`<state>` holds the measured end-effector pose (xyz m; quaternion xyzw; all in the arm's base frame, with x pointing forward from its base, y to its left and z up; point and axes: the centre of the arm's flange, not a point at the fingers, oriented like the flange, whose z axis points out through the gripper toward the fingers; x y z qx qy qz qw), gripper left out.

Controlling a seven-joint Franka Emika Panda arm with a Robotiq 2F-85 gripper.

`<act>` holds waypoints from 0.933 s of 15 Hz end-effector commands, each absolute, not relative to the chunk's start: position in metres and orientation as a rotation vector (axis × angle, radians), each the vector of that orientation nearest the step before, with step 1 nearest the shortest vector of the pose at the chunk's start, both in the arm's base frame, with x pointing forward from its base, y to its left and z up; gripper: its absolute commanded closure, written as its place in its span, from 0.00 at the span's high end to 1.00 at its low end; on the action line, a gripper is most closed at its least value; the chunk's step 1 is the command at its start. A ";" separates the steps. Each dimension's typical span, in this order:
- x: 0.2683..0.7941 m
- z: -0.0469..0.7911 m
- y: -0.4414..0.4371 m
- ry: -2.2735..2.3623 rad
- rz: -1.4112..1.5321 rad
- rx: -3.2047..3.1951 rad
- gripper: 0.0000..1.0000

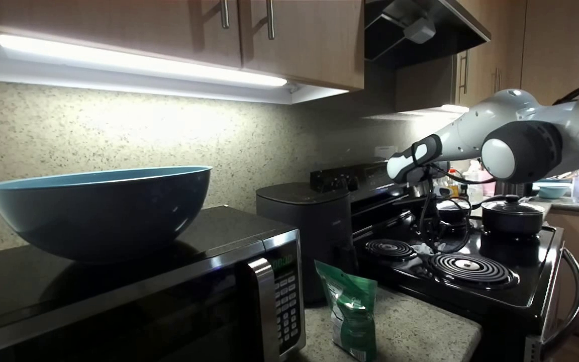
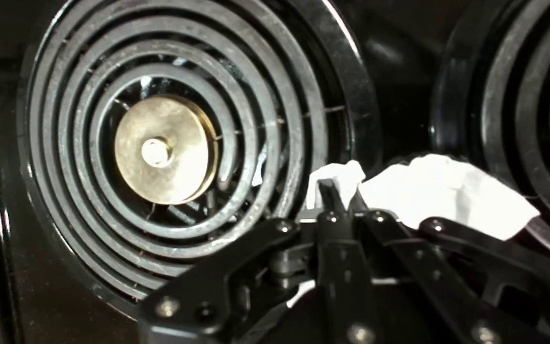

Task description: Use the tissue to wipe the stove

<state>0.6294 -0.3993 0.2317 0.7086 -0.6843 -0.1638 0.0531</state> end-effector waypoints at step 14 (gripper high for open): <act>0.664 0.221 -0.417 -2.321 -0.275 1.802 0.06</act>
